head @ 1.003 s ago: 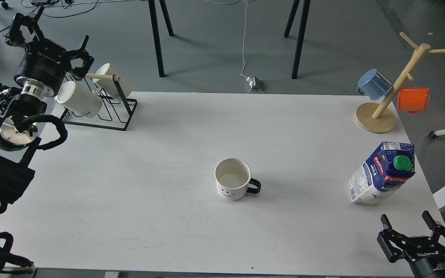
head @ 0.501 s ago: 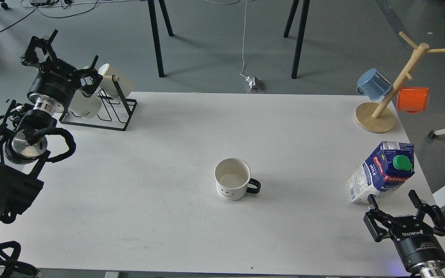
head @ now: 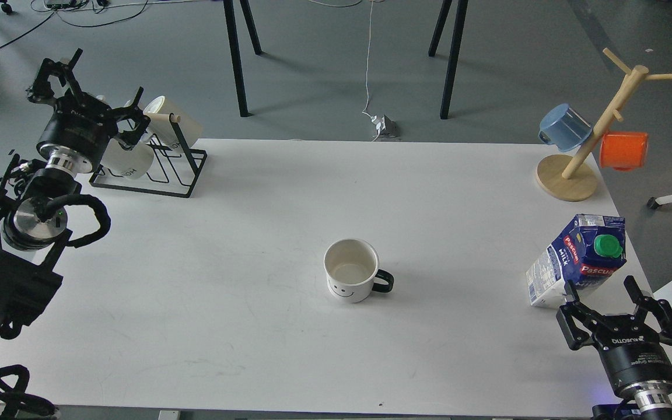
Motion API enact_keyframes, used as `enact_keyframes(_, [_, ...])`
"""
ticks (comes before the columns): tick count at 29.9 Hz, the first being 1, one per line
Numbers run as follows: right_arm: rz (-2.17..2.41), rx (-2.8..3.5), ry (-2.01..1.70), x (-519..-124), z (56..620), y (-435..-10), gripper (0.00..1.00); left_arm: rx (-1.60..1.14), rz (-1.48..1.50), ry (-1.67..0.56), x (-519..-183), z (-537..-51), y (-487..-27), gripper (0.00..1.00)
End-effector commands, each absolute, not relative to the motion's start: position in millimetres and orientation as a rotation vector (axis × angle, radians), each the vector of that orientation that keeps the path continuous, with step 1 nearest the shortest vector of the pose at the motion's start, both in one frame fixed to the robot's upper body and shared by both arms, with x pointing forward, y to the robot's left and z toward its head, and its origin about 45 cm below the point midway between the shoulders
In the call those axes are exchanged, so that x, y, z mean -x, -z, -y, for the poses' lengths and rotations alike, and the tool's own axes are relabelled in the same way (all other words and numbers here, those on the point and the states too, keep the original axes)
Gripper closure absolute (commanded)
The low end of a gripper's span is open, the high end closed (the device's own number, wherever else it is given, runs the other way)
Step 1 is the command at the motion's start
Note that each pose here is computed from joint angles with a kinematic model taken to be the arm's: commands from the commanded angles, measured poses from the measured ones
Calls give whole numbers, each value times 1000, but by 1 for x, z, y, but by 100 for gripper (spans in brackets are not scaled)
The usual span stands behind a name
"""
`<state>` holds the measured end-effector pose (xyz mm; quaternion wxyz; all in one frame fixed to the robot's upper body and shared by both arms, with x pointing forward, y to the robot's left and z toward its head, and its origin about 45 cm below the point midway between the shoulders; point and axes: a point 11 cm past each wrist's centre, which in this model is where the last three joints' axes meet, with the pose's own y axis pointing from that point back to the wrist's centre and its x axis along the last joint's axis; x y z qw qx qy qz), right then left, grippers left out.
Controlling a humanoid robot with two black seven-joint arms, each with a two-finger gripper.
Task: Place cup and milk with both arms
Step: 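Move the right gripper up to the milk carton and grasp it, then carry the milk carton with the right gripper beside the white mug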
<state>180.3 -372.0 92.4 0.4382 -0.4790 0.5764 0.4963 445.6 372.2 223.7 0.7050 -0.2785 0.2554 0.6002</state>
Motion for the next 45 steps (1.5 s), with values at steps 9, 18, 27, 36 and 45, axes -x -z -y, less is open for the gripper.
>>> enact_keyframes(9, [-1416, 1212, -1182, -209, 378, -98, 8, 622, -549, -1349, -445, -384, -230, 0])
enact_keyframes(18, [-1410, 1223, -1165, -222, 378, -100, 42, 649, -550, -1359, -446, -385, -231, 0])
enact_keyframes(27, [-1386, 1236, -1192, -221, 363, -98, 52, 641, -548, -1377, -445, -392, -229, 0])
enact_keyframes(36, [-1179, 1284, -1258, -228, 296, -120, 51, 614, -516, -1401, -442, -409, -236, 0])
enact_keyframes(45, [-1124, 1371, -1322, -249, 227, -103, 50, 592, -490, -1426, -439, -424, -241, 0])
